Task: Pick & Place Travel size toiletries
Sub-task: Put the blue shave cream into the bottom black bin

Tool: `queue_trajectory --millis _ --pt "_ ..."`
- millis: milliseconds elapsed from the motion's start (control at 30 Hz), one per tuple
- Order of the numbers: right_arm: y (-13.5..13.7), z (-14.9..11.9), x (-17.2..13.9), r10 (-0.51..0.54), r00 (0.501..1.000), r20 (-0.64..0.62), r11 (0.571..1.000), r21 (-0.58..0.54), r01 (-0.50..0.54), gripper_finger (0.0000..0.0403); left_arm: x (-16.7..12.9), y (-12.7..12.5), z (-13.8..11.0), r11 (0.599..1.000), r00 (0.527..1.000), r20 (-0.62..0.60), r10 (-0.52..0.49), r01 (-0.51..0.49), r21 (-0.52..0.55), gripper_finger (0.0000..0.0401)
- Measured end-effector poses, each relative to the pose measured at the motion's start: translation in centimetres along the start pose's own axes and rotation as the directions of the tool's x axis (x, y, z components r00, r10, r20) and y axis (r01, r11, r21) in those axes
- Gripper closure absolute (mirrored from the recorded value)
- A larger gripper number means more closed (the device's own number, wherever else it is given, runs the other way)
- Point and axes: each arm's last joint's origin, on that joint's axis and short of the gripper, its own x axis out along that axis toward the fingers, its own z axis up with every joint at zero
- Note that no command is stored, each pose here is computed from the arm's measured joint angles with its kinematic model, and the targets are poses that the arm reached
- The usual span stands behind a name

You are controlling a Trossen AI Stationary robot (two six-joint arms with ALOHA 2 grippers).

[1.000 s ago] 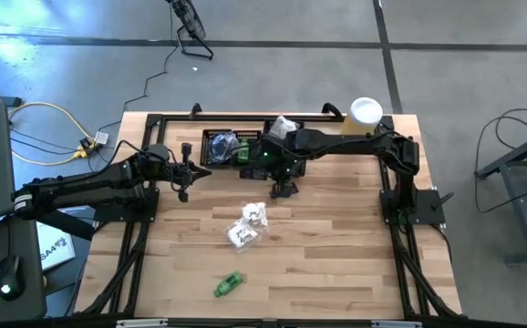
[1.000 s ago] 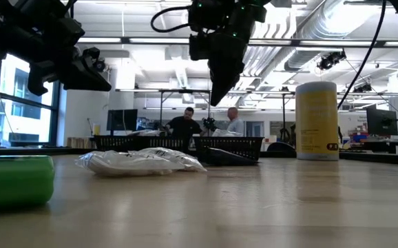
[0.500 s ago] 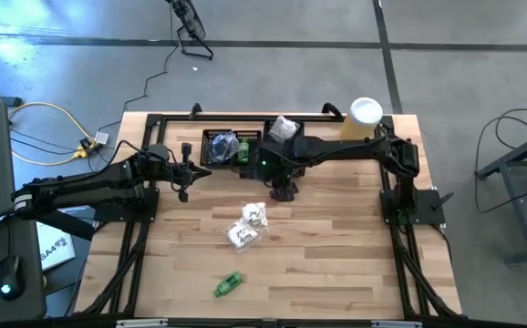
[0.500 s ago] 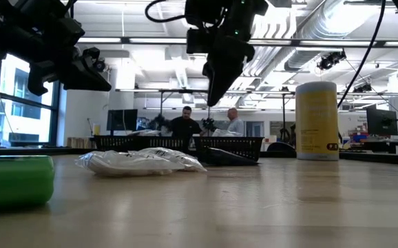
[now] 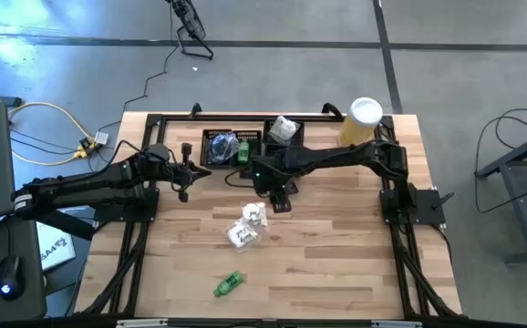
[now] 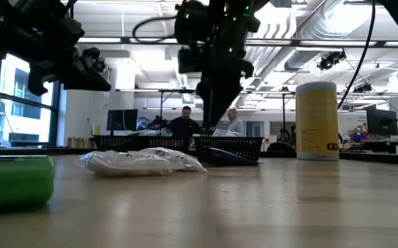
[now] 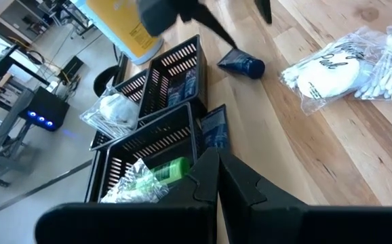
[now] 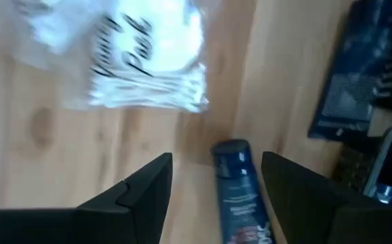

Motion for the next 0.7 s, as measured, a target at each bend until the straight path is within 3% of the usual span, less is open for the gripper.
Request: queue_trajectory --millis 700 --pt "-0.8 -0.4 4.3 -0.034 0.995 -0.091 0.999 -0.005 0.034 0.0185 0.0 0.0 0.0 1.0 1.0 0.001 0.0 0.0 -0.004 0.04"
